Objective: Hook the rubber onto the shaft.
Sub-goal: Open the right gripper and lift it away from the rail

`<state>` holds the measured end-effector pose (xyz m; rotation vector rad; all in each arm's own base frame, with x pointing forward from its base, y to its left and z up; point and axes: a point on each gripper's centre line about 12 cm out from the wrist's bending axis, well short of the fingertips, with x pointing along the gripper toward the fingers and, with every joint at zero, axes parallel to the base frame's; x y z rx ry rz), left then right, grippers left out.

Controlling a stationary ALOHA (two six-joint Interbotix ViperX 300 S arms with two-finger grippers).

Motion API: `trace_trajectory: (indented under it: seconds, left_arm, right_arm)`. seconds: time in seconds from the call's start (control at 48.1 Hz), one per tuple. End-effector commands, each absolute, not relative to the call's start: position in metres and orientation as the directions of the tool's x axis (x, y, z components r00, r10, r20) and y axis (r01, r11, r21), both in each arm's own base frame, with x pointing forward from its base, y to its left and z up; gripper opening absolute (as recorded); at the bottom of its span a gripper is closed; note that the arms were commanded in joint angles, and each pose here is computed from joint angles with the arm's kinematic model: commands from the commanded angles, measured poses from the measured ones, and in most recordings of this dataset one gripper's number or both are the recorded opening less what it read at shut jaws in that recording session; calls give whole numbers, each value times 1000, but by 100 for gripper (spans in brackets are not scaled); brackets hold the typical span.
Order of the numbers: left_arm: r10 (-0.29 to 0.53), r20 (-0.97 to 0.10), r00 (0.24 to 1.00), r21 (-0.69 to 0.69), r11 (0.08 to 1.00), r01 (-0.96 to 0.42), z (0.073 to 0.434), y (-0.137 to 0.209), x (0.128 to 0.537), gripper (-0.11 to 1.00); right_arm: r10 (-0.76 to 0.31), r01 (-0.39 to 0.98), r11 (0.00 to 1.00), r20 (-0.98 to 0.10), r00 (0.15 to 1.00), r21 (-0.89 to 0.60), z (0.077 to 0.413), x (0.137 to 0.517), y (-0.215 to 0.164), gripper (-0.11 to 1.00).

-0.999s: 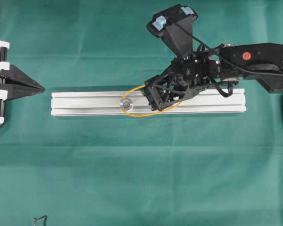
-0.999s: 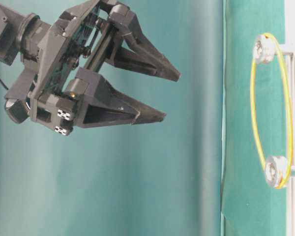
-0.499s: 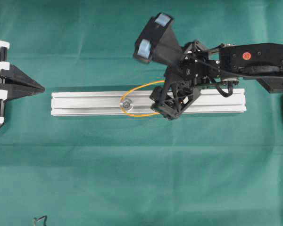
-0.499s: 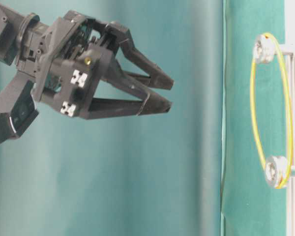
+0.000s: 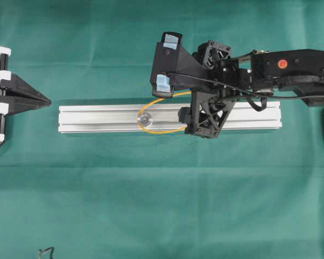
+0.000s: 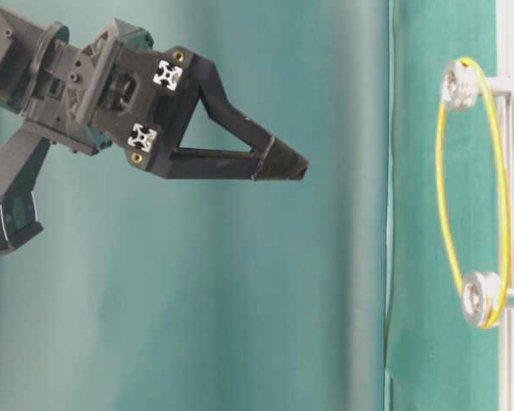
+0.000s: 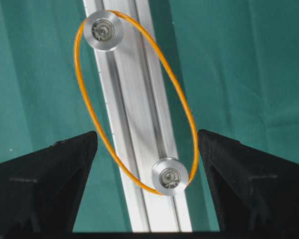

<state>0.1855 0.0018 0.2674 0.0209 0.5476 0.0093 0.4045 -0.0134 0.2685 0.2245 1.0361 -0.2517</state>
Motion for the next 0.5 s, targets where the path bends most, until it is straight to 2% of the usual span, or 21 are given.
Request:
trace_trajectory:
  seconds: [0.0, 0.479]
  left_arm:
    - [17, -491, 871, 25, 1000, -5, 280, 2, 189, 0]
    - [17, -493, 870, 25, 1000, -5, 280, 2, 189, 0]
  right_arm:
    - [-102, 304, 949, -840, 533, 78, 289, 403, -14, 86]
    - [-90, 274, 954, -758, 647, 121, 299, 380, -12, 81]
